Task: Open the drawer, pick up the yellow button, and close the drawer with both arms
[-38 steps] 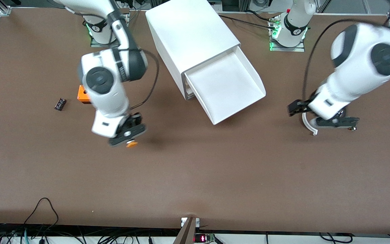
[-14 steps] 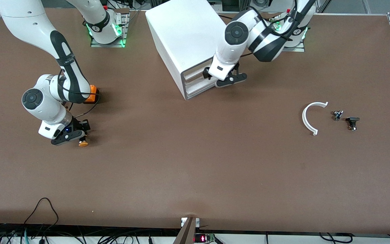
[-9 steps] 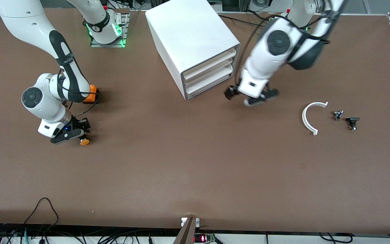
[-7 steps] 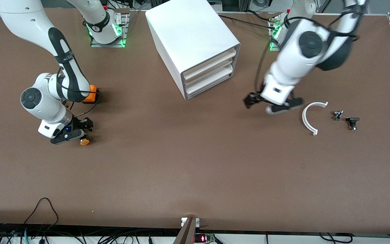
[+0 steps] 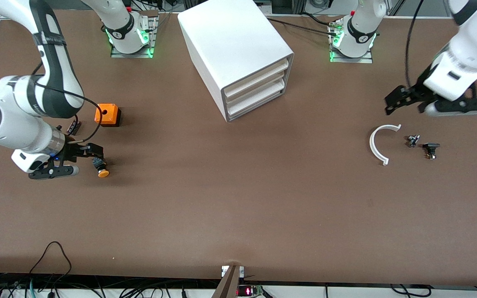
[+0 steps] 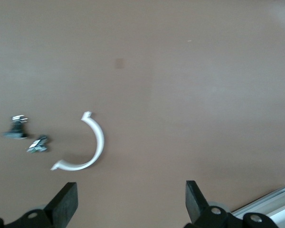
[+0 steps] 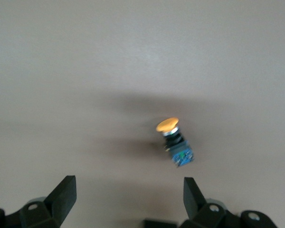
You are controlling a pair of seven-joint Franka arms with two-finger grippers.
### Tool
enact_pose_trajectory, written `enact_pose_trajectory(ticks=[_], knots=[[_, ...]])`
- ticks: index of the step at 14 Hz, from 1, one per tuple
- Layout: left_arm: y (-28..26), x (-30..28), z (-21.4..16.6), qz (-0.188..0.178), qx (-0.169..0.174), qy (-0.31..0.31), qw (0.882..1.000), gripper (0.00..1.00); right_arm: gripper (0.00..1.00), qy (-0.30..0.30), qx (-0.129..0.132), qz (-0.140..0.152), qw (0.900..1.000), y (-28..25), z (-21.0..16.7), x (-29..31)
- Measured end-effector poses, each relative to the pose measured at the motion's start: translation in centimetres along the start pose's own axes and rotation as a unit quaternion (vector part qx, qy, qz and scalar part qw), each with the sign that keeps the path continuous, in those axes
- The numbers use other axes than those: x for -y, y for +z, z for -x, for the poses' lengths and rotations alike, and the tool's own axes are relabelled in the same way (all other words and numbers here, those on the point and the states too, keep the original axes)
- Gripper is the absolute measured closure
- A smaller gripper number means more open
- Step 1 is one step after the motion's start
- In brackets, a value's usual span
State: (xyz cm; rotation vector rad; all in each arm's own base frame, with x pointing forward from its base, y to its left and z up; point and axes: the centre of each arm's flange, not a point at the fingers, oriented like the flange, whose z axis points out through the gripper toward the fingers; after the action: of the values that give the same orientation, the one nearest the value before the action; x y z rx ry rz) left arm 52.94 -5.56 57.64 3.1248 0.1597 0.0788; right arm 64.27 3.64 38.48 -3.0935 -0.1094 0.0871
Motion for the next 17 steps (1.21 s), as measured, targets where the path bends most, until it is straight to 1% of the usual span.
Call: enact_pose_trajectory(ticks=[2, 4, 7, 8, 9, 11, 12, 13, 14, 17], knots=[[-0.5, 0.9, 0.7, -0.022, 0.020, 0.003, 1.000, 0.00, 0.00, 0.041, 0.014, -0.004, 0.999, -4.3, -0.4, 3.0], [-0.3, 0.9, 0.9, -0.025, 0.030, 0.005, 0.999, 0.00, 0.00, 0.077, 0.027, -0.004, 0.997, -8.7, -0.2, 6.2], [-0.5, 0.6, 0.6, -0.024, 0.031, 0.008, 0.999, 0.00, 0.00, 0.087, 0.027, -0.004, 0.996, -14.9, 0.7, 8.3], [-0.5, 0.5, 0.5, -0.024, 0.031, 0.009, 0.999, 0.00, 0.00, 0.088, 0.025, -0.001, 0.996, -16.2, 1.0, 8.2], [-0.5, 0.5, 0.5, -0.024, 0.031, 0.009, 0.999, 0.00, 0.00, 0.090, 0.023, 0.008, 0.996, -17.2, 1.2, 7.8], [-0.5, 0.5, 0.4, -0.024, 0.031, 0.009, 0.999, 0.00, 0.00, 0.098, 0.014, 0.043, 0.994, -18.4, 1.8, 6.1], [-0.5, 0.5, 0.3, -0.024, 0.031, 0.009, 0.999, 0.00, 0.00, 0.104, 0.012, 0.064, 0.992, -18.8, 2.0, 5.1], [-0.5, 0.4, 0.3, -0.024, 0.032, 0.009, 0.999, 0.00, 0.00, 0.113, 0.009, 0.079, 0.990, -19.0, 2.1, 3.8], [-0.5, 0.4, 0.3, -0.024, 0.032, 0.009, 0.999, 0.00, 0.00, 0.124, 0.008, 0.085, 0.989, -19.0, 2.2, 2.3], [-0.4, 0.4, 0.2, -0.023, 0.032, 0.009, 0.999, 0.00, 0.00, 0.147, 0.004, 0.081, 0.986, -18.5, 3.2, -1.7]])
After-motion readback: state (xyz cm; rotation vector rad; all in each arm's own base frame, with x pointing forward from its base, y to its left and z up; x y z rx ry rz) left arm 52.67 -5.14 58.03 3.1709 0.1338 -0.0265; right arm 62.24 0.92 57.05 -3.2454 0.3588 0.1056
